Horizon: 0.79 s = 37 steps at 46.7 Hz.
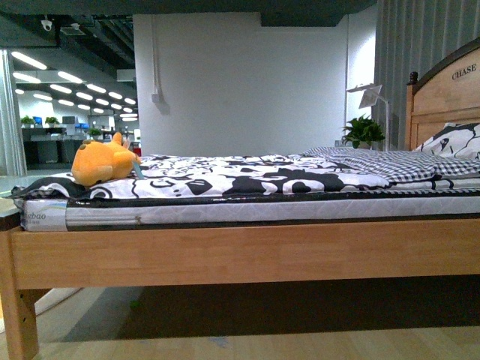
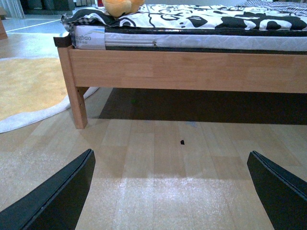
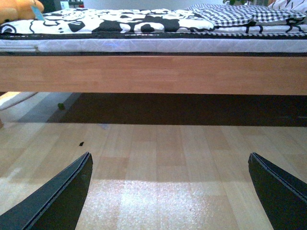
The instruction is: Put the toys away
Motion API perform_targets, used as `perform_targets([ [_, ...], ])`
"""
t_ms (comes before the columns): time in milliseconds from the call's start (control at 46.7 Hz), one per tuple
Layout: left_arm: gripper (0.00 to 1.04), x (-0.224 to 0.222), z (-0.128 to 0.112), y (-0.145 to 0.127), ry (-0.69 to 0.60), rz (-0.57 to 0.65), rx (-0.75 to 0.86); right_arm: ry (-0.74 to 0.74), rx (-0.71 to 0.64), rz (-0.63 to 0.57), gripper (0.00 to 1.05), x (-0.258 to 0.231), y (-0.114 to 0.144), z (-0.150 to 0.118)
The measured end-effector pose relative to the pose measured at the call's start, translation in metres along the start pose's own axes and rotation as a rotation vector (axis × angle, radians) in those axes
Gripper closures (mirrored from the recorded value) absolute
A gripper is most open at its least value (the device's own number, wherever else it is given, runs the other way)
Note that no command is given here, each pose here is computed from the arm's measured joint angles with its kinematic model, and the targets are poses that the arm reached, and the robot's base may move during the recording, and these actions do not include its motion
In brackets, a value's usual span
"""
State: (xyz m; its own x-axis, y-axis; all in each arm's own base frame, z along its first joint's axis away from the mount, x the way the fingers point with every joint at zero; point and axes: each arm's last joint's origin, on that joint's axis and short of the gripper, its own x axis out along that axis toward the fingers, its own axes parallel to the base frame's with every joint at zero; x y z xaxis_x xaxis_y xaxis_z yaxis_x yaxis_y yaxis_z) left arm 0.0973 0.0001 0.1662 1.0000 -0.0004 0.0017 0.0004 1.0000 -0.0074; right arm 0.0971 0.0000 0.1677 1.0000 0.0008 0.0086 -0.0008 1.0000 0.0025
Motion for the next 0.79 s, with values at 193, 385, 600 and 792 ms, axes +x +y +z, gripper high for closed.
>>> perform_targets([
  [193, 0.06, 0.0, 0.0, 0.0, 0.0, 0.001, 0.0, 0.0, 0.0, 0.0, 0.06, 0.0, 0.0, 0.0],
  [385, 0.06, 0.0, 0.0, 0.0, 0.0, 0.001, 0.0, 0.0, 0.0, 0.0, 0.06, 0.0, 0.0, 0.0],
  [600, 0.06, 0.0, 0.0001, 0.0, -0.001, 0.001, 0.0, 0.0, 0.0, 0.001, 0.06, 0.0, 0.0, 0.0],
  [792, 0.06, 0.0, 0.0001, 0.0, -0.001, 0.001, 0.0, 0.0, 0.0, 0.0, 0.06, 0.0, 0.0, 0.0],
])
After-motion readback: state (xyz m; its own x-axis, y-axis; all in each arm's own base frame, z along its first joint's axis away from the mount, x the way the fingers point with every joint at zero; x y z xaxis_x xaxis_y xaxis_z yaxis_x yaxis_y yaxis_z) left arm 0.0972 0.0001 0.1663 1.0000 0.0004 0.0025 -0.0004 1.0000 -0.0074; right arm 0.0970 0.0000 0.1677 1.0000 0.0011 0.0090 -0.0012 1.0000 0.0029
